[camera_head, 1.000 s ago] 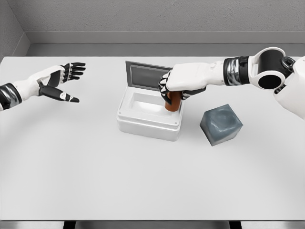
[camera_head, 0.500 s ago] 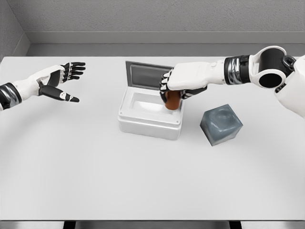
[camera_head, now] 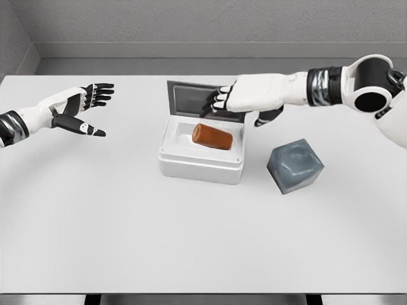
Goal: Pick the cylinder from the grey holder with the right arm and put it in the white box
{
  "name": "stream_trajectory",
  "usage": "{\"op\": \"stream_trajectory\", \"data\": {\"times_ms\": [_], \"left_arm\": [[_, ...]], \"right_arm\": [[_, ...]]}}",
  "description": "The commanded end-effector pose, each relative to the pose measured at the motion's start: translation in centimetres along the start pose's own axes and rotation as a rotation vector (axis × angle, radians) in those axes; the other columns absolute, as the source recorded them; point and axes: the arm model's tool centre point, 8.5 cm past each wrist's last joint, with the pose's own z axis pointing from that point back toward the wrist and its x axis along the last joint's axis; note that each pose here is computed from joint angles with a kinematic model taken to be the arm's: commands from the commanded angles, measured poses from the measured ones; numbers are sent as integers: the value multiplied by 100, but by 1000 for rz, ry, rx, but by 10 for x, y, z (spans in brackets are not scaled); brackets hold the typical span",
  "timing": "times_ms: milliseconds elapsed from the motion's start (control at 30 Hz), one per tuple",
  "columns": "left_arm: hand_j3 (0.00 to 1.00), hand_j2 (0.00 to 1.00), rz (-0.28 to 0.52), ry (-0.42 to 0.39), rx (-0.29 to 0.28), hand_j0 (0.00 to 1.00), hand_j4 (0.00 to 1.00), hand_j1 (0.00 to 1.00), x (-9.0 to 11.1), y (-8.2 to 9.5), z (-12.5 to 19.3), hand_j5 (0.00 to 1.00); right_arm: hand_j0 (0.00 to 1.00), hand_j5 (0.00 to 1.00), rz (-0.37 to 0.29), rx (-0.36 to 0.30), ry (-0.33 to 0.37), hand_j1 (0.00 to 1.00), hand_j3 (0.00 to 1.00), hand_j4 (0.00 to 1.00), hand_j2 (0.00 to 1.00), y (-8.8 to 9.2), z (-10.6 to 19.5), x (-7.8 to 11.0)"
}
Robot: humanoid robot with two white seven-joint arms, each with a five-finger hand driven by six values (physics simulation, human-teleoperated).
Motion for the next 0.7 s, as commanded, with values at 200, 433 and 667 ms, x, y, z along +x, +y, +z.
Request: {"op": "stream_trajectory", "data": {"times_ms": [200, 433, 667], "left_arm": [[100, 100, 4, -4, 2, 100, 100, 100, 1, 1, 0, 100], [100, 100, 8, -3, 5, 100, 100, 100, 1, 1, 1, 100], [100, 100, -42, -191, -64, 100, 100, 100, 61, -20, -33, 100]], "right_arm": [[100, 100, -48, -94, 173, 100, 100, 100, 100, -13, 89, -34], [100, 100, -143, -50, 264, 100, 100, 100, 100, 29, 137, -43], [100, 100, -183, 3, 338, 100, 100, 100, 100, 54, 170, -46]]}}
